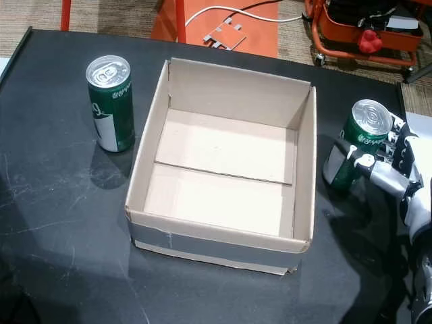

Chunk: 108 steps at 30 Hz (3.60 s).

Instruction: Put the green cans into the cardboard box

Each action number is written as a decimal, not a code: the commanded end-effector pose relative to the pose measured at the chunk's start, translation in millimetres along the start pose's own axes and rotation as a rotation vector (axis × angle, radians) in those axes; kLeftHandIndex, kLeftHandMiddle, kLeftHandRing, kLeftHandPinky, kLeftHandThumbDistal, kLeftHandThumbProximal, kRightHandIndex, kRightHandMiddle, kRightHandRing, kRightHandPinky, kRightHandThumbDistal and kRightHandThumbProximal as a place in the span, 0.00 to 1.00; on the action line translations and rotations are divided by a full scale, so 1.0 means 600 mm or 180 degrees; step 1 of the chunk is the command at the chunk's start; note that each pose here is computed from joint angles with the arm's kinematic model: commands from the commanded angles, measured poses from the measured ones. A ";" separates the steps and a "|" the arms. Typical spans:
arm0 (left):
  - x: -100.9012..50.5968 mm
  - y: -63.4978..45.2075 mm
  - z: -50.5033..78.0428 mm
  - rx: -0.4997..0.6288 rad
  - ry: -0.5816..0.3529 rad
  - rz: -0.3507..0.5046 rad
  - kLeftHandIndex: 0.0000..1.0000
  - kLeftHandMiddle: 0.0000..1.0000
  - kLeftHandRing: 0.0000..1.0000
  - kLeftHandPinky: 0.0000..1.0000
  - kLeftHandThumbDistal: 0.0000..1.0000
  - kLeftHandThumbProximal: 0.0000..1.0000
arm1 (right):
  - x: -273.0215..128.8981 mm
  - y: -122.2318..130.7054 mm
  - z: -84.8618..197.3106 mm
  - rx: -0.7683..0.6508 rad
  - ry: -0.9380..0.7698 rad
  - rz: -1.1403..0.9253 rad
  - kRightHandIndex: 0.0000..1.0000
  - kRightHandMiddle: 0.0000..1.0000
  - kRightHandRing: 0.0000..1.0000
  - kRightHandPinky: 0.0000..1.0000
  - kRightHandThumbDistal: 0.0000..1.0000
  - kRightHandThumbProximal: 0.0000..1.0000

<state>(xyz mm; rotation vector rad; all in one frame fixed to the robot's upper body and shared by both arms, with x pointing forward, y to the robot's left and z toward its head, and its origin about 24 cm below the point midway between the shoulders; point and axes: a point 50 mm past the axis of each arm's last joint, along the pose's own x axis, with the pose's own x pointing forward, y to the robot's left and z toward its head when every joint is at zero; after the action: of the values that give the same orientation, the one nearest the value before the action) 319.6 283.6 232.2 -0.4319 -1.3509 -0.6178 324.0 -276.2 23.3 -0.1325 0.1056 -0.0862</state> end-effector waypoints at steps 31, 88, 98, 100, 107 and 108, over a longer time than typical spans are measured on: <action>-0.009 -0.006 0.007 -0.0048 -0.0063 0.0049 0.72 0.73 0.94 0.97 0.93 0.84 | 0.006 0.004 -0.005 0.0433 0.0113 -0.0238 0.38 0.33 0.35 0.44 0.29 0.20; -0.004 -0.036 -0.034 0.0258 0.0103 -0.0175 0.70 0.73 0.95 0.84 0.87 0.69 | 0.025 0.036 0.334 -0.0340 -0.3299 -0.0127 0.00 0.00 0.00 0.22 0.31 0.25; -0.002 -0.053 -0.043 0.0417 0.0114 -0.0184 0.66 0.70 0.92 0.86 0.86 0.74 | 0.032 0.166 0.373 -0.1976 -0.3457 0.1049 0.46 0.01 0.00 0.16 0.56 0.35; -0.002 -0.055 -0.044 0.0472 0.0105 -0.0183 0.65 0.69 0.92 0.88 0.83 0.76 | 0.031 0.180 0.377 -0.2086 -0.3478 0.1232 0.04 0.00 0.00 0.17 0.50 0.21; 0.001 -0.058 -0.042 0.0586 0.0079 -0.0204 0.65 0.68 0.93 0.89 0.83 0.75 | 0.029 0.210 0.375 -0.2455 -0.3466 0.1626 0.12 0.08 0.09 0.21 0.55 0.09; 0.001 -0.058 -0.042 0.0597 0.0083 -0.0212 0.65 0.68 0.93 0.89 0.82 0.75 | 0.028 0.213 0.373 -0.2545 -0.3466 0.1666 0.11 0.07 0.09 0.21 0.55 0.07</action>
<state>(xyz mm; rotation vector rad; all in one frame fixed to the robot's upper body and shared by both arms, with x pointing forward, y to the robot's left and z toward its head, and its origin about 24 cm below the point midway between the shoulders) 318.4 243.0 228.6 -0.2647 -1.4084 -0.5366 376.5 -125.1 216.8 -0.8858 -0.8901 0.5556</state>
